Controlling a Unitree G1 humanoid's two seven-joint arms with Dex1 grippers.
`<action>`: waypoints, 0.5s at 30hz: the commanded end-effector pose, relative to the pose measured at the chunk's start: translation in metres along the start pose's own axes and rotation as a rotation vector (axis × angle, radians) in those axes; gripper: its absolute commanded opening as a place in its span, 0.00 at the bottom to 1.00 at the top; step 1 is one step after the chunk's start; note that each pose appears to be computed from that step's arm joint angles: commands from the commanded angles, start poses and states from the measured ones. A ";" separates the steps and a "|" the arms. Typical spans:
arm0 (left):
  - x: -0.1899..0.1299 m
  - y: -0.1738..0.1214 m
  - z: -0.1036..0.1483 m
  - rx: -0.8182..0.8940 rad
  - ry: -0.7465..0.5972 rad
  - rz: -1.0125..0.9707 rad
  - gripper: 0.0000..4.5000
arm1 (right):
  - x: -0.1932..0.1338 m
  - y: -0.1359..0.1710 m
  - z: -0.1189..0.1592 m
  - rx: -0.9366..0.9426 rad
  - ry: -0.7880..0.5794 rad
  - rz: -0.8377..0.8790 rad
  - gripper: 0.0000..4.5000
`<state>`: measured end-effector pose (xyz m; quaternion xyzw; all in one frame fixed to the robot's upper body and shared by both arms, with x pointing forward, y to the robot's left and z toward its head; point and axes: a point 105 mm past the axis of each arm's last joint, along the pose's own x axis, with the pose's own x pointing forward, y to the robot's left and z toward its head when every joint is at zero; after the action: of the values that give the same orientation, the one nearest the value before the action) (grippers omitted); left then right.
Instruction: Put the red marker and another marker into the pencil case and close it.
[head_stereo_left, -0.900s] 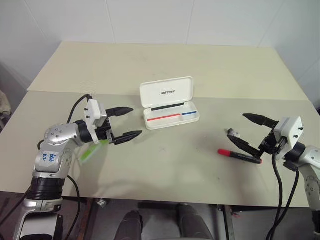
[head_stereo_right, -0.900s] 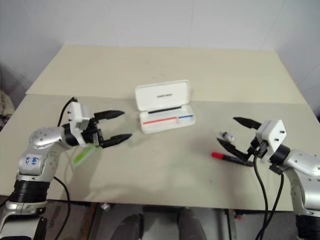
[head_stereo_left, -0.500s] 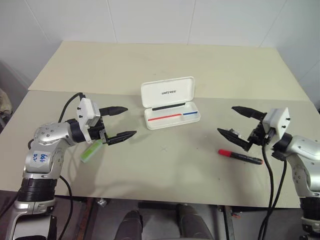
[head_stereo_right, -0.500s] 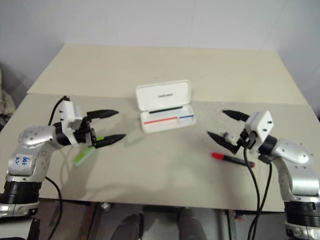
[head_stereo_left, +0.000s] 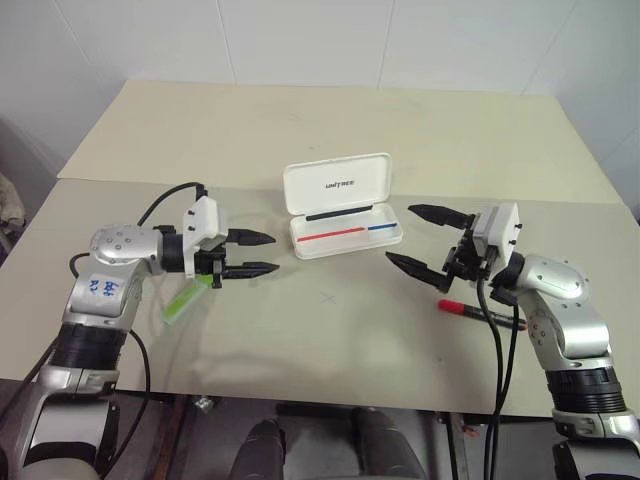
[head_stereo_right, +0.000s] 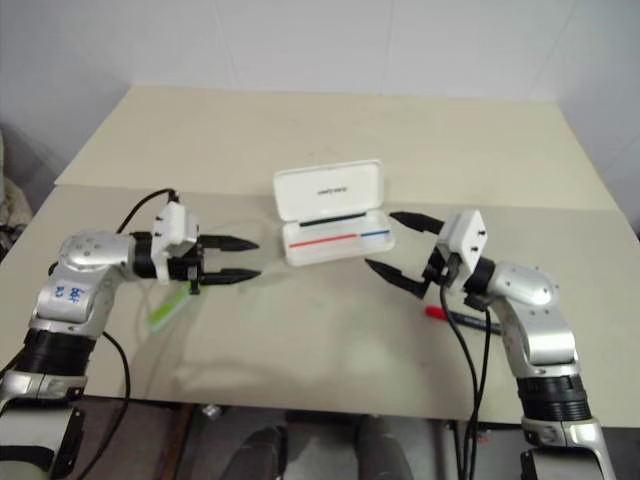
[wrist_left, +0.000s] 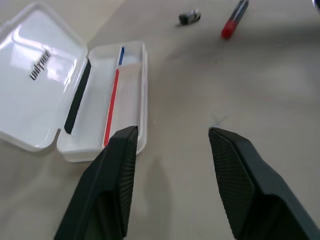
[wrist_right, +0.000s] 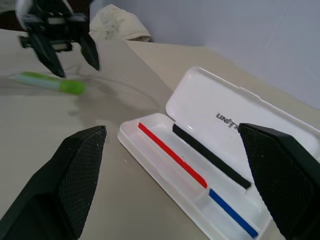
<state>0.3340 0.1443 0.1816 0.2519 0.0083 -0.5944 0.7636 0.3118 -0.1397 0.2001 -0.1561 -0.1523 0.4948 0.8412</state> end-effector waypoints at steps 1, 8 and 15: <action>0.014 0.005 -0.003 0.050 0.054 -0.040 0.57 | 0.007 0.004 0.016 -0.040 -0.055 0.036 1.00; 0.046 0.009 -0.009 0.078 0.079 -0.092 0.57 | 0.009 0.004 0.020 -0.052 -0.070 0.030 1.00; 0.060 0.028 -0.019 0.055 0.122 -0.016 0.57 | 0.007 0.009 0.022 -0.050 -0.077 0.011 1.00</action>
<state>0.3762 0.1029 0.1497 0.2940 0.0503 -0.5961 0.7455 0.3042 -0.1264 0.2053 -0.1538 -0.1729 0.5050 0.8315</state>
